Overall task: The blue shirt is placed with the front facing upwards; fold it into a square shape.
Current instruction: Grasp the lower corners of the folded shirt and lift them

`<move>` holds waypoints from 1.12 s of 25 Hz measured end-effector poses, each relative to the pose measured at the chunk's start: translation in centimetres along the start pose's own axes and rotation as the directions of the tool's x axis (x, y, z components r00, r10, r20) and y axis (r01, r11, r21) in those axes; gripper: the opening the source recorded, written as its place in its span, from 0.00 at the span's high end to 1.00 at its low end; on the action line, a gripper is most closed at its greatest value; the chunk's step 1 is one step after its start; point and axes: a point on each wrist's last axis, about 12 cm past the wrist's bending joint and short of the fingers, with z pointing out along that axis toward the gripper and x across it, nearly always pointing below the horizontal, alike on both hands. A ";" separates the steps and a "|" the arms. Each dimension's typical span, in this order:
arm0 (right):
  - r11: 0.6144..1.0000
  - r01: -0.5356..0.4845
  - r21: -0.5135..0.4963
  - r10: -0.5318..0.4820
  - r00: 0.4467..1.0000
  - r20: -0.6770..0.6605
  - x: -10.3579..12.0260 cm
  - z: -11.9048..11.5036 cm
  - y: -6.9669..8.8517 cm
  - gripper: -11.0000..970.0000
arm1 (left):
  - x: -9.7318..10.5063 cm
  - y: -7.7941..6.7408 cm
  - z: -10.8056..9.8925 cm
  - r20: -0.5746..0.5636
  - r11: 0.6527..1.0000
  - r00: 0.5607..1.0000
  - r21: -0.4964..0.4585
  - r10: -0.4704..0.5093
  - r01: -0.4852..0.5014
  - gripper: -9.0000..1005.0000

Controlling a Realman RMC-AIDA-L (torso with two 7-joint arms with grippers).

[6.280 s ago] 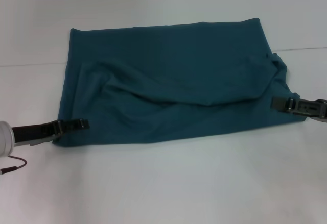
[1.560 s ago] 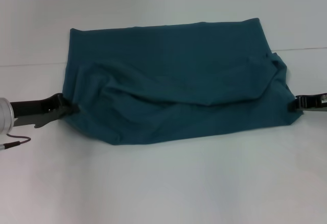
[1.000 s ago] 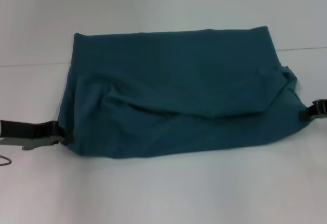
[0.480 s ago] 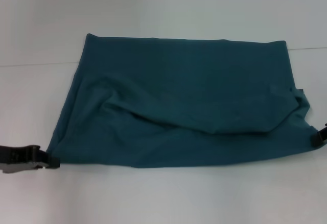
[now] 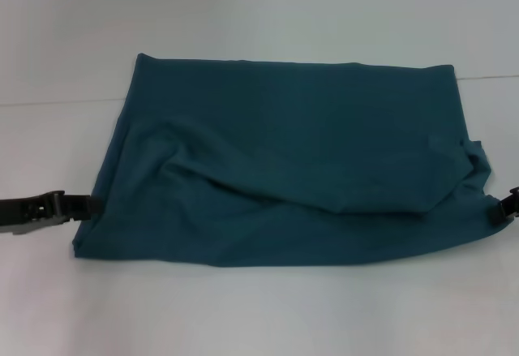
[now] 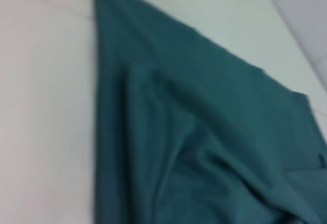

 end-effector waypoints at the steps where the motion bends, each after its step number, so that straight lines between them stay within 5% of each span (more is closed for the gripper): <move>1: 1.000 0.000 -0.002 0.000 1.000 0.001 0.0 0.0 0.0 0.97 | 0.1 0.2 0.2 0.000 1.000 1.000 -0.004 -0.018 0.018 0.80; 7: 1.000 0.002 -0.005 -0.002 1.000 0.006 -0.3 -0.1 0.2 0.97 | 0.4 1.5 0.2 0.023 0.985 0.985 -0.041 -0.168 0.169 0.65; 17: 1.000 -0.002 -0.005 0.002 1.000 0.009 -0.2 -0.2 0.1 0.97 | 1.5 2.6 -0.2 0.035 0.917 0.918 -0.036 -0.395 0.396 0.22; 23: 1.000 -0.005 -0.003 0.005 1.000 0.010 -0.2 -0.3 0.0 0.97 | 2.6 3.5 -1.1 0.028 0.874 0.874 0.005 -0.486 0.486 0.07; 28: 1.000 -0.003 -0.001 0.003 1.000 0.011 -0.2 -0.3 0.0 0.97 | 3.3 3.5 -0.5 -0.008 0.862 0.862 0.005 -0.507 0.507 0.07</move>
